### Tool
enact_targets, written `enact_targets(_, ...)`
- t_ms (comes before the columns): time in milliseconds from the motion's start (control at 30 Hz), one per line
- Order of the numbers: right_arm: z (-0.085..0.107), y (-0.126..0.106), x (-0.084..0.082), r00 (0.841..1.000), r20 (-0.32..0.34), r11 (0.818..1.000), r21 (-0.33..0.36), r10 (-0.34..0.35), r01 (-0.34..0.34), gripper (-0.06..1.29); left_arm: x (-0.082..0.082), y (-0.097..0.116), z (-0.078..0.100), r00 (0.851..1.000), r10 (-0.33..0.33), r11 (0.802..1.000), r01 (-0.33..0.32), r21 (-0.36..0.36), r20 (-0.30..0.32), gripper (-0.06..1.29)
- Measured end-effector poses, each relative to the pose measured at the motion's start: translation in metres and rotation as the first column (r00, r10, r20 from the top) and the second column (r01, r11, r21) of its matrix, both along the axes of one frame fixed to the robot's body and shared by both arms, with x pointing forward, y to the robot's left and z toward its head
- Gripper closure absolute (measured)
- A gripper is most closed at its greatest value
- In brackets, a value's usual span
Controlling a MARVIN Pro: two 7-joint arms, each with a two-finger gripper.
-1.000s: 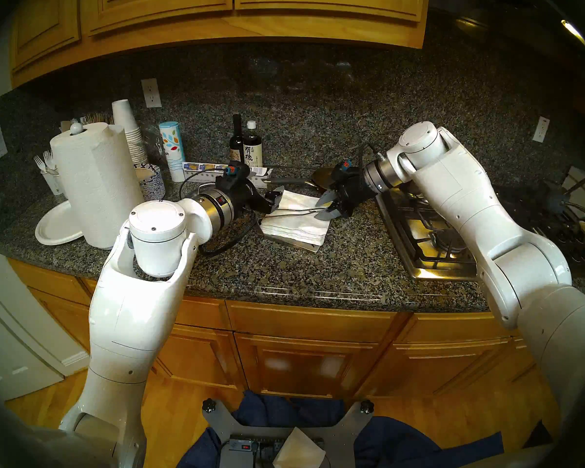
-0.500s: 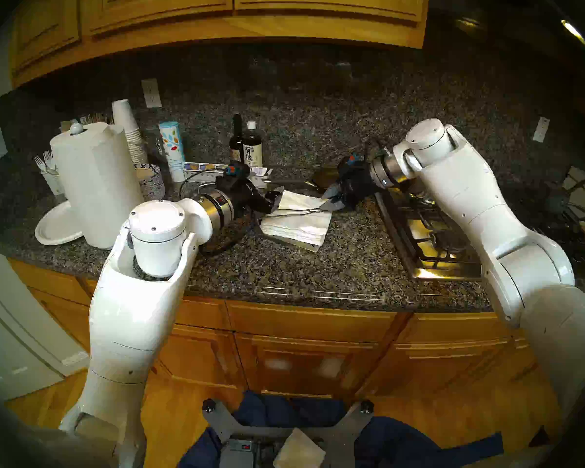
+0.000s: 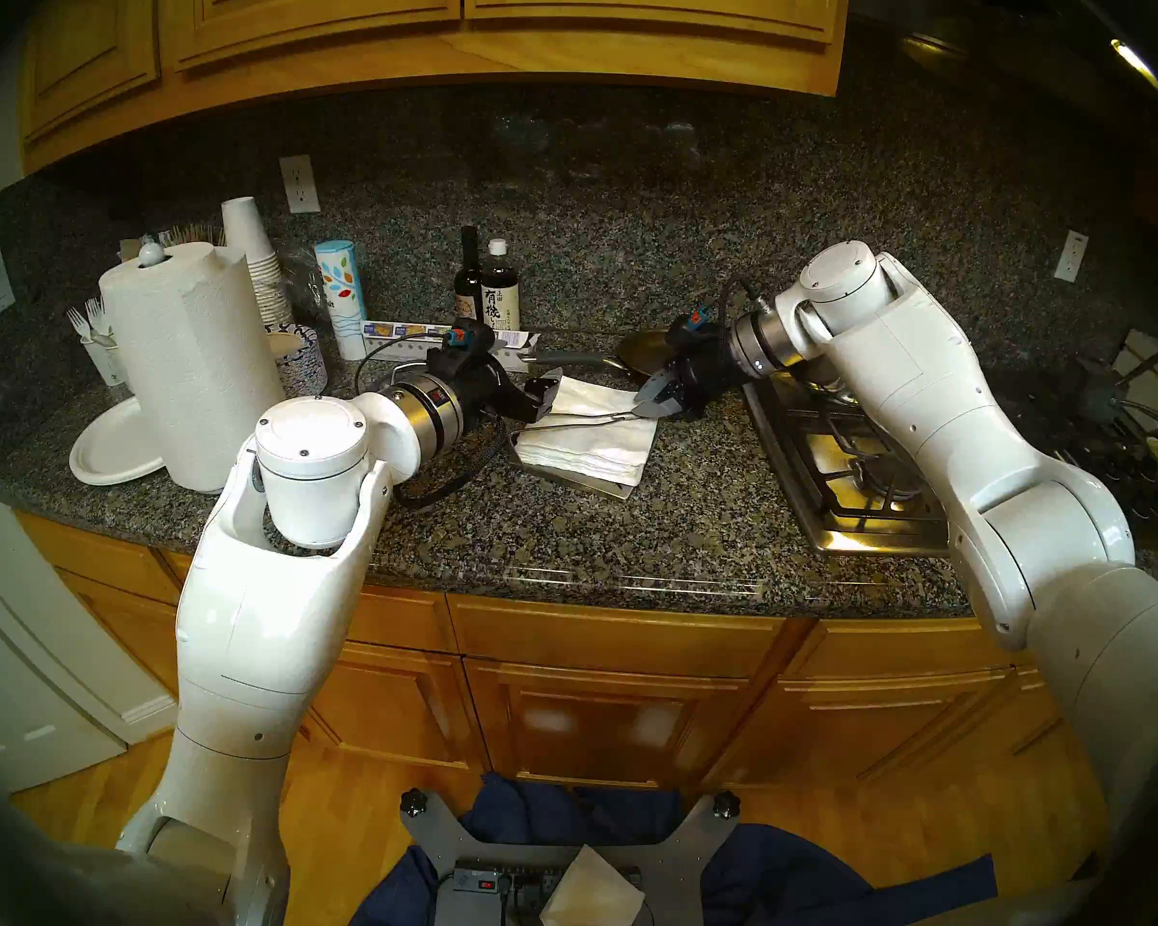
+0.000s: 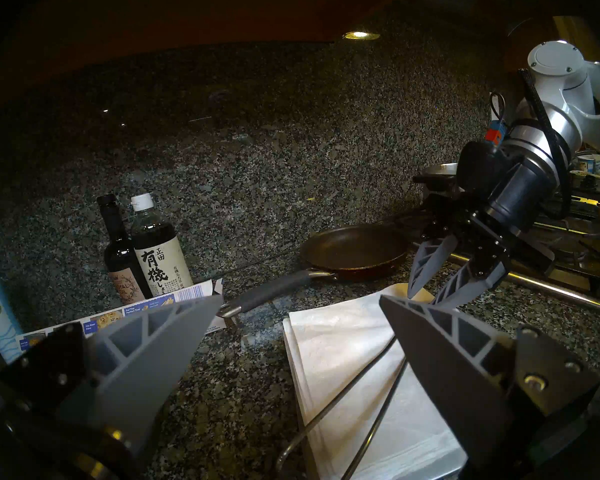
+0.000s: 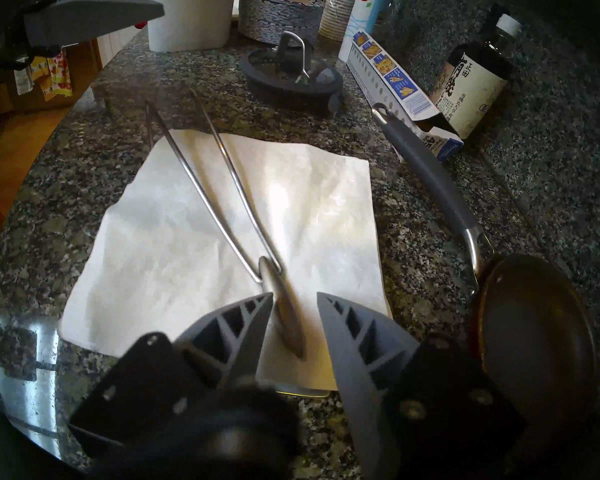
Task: Take napkin out of napkin holder
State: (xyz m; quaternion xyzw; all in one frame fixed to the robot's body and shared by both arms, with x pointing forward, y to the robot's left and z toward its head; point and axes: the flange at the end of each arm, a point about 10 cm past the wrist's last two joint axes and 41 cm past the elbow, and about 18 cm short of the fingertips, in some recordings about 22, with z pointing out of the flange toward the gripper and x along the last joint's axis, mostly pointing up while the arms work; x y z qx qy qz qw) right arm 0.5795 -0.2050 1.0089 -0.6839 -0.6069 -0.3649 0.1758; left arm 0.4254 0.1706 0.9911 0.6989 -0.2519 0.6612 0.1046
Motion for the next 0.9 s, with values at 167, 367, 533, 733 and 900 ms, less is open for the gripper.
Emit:
enact_targets(167, -0.0016, 0.0027, -0.0005, 1.0, -0.002, 1.0, -0.003, 0.009, -0.009, 0.78, 0.0, 0.0, 0.0001, 1.0, 0.0, 1.0, 0.0, 0.0, 0.0, 0.0)
enact_targets(367, -0.0044, 0.0044, -0.0021, 1.0, -0.014, 1.0, -0.011, 0.023, -0.023, 0.78, 0.0, 0.0, 0.0001, 1.0, 0.0, 1.0, 0.0, 0.0, 0.0, 0.0)
enact_targets(533, -0.0059, 0.0045, -0.0033, 0.999, -0.02, 0.999, -0.021, 0.026, -0.027, 0.78, 0.0, 0.0, 0.0001, 1.0, 0.0, 1.0, 0.0, 0.0, 0.0, 0.0)
enact_targets(733, -0.0078, 0.0031, -0.003, 1.0, -0.021, 0.999, -0.041, 0.017, -0.018, 0.79, 0.0, 0.0, 0.0001, 1.0, 0.0, 1.0, 0.0, 0.0, 0.0, 0.0)
enact_targets(900, -0.0085, 0.0029, -0.0028, 1.0, -0.021, 0.999, -0.05, 0.014, -0.015, 0.95, 0.0, 0.0, 0.0001, 1.0, 0.0, 1.0, 0.0, 0.0, 0.0, 0.0)
